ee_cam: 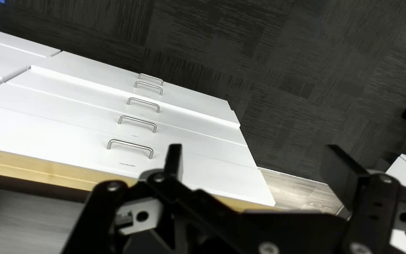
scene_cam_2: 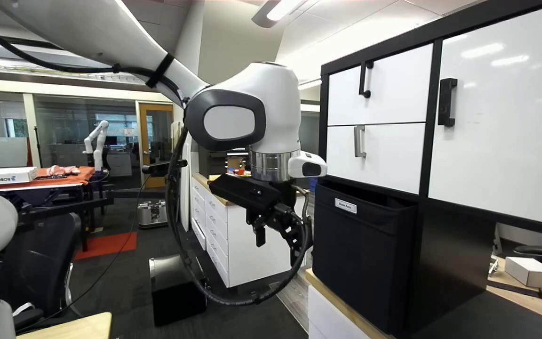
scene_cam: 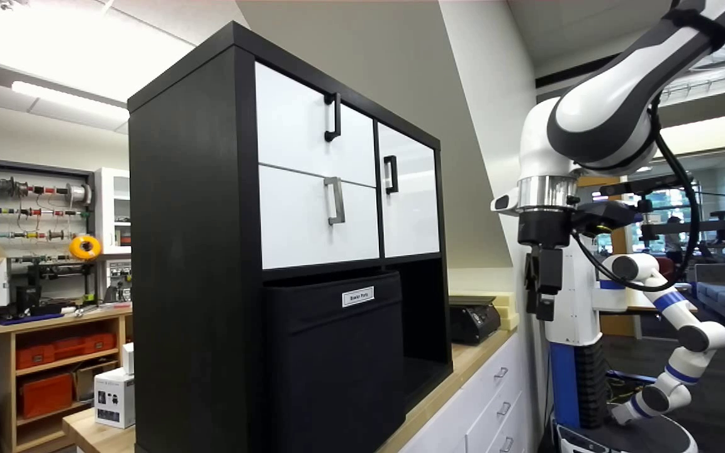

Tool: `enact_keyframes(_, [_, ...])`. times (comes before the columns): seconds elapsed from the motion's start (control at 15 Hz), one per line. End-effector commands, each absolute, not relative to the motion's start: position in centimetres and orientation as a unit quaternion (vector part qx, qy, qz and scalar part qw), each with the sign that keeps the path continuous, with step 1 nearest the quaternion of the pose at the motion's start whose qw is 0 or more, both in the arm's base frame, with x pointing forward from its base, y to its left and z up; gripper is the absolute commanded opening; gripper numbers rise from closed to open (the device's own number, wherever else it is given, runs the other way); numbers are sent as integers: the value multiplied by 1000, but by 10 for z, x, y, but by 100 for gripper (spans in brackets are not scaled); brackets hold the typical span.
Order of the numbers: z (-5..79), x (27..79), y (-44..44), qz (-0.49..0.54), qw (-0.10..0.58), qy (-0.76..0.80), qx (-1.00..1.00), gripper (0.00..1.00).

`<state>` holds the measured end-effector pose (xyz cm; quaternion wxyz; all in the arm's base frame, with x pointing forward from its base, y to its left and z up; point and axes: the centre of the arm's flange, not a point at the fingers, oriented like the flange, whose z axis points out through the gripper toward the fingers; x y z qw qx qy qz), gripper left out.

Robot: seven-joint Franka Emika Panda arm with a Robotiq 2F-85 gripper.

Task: Pull the black box out of the bottom of the black cabinet

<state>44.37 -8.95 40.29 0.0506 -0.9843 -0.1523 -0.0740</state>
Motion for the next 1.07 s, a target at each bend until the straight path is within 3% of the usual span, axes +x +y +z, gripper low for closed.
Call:
enact_keyframes(0.0, [405,466,-73,-91,42,-183,-978,100])
enact_keyframes(0.4, [411,498,-44,-101,22,-232,-967,100])
enact_keyframes(1.0, [443,559,-34,-198,-33,-297,-934,100])
